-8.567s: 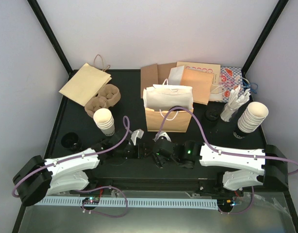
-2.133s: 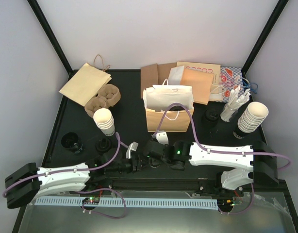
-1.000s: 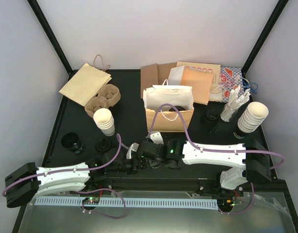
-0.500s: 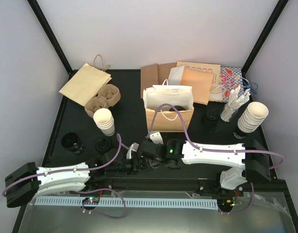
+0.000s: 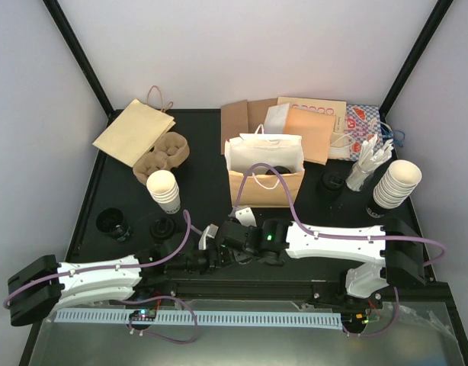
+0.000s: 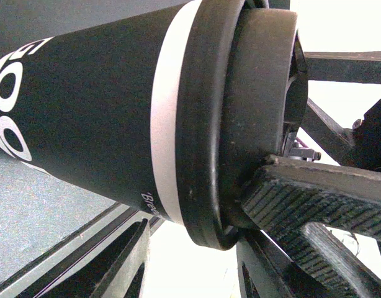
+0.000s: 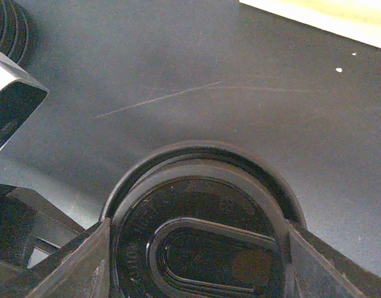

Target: Pack the takeout coffee

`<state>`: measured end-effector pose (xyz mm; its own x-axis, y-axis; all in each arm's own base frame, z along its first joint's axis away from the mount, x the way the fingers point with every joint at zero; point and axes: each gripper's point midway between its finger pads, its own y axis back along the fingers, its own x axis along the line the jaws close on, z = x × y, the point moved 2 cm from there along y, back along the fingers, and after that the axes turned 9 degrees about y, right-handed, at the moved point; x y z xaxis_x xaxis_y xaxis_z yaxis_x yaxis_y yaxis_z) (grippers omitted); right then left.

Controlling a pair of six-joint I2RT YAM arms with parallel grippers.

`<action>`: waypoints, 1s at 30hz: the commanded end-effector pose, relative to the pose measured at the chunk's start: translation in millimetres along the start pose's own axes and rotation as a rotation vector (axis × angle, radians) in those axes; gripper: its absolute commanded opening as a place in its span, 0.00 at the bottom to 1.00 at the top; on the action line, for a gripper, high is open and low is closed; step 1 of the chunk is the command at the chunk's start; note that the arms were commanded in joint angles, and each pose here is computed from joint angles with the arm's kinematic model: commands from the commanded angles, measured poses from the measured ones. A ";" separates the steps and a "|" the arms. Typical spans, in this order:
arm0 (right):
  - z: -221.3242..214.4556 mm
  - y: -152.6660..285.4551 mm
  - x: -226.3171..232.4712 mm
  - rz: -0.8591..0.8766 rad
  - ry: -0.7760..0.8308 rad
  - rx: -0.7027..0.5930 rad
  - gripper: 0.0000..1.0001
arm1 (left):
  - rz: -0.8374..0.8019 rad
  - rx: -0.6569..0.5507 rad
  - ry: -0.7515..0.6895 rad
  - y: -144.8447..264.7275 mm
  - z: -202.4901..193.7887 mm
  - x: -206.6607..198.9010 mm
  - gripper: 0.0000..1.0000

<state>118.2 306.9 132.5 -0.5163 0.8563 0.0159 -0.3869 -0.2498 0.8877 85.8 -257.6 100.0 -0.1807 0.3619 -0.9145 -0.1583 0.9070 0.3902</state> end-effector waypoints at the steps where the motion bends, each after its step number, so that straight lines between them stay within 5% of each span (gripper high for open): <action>1: -97.0 -53.2 -15.1 -0.065 0.124 0.386 0.63 | 0.308 -0.121 0.072 8.4 17.5 77.6 0.39; 8: -90.7 -48.4 -16.0 -0.074 0.127 0.366 0.63 | 0.281 -0.101 0.036 5.8 15.8 69.0 0.41; 22: -45.1 -11.5 -59.7 -0.184 0.081 0.221 0.63 | 0.191 -0.182 -0.236 46.2 25.5 -9.1 0.74; 30: -33.4 10.9 -67.7 -0.162 0.077 0.164 0.63 | 0.188 -0.212 -0.280 65.7 39.2 -34.1 0.76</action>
<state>133.1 278.0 141.7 -0.4973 0.8676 -0.0034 -0.3873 -0.2184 0.8957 113.9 -212.9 146.1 0.0155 0.5298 -0.8480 -0.3445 0.7990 0.4929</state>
